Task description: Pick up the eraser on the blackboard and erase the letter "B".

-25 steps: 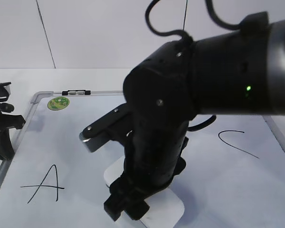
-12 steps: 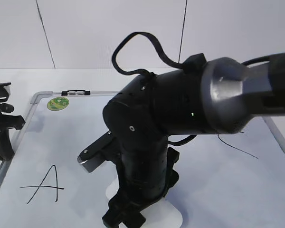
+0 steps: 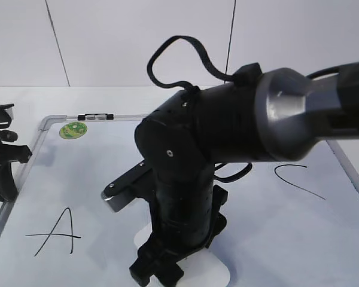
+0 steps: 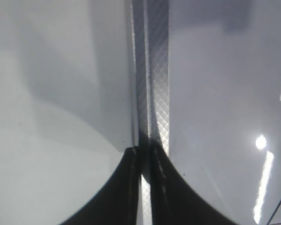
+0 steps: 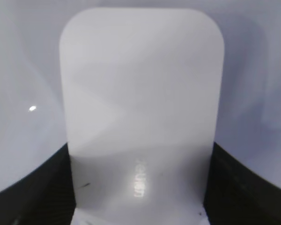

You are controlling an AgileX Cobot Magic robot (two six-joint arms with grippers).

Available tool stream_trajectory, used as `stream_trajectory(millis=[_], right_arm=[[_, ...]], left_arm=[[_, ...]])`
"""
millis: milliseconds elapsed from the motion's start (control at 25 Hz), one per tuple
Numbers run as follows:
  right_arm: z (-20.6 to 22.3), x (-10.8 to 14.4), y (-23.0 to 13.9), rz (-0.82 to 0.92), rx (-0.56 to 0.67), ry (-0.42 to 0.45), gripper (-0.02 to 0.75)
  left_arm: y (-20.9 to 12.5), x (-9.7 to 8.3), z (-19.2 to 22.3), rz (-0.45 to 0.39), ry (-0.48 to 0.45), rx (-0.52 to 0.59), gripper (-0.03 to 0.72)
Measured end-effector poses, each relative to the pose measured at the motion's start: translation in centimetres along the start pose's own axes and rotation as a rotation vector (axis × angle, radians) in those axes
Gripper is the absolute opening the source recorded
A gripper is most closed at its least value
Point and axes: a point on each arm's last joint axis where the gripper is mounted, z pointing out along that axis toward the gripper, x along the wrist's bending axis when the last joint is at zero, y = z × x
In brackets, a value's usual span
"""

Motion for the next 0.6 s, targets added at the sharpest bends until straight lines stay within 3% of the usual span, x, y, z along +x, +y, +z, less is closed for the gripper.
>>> stream_trajectory(millis=[240, 600], right_arm=[[0.0, -2.9, 0.4, 0.14, -0.012, 0.068, 0.529], [0.1, -9.9, 0.1, 0.327, -0.048, 0.053, 0.529]], left_arm=[[0.0, 0.0, 0.0, 0.0, 0.0, -0.002, 0.016], [0.0, 0.0, 0.0, -0.001, -0.001, -0.002, 0.016]])
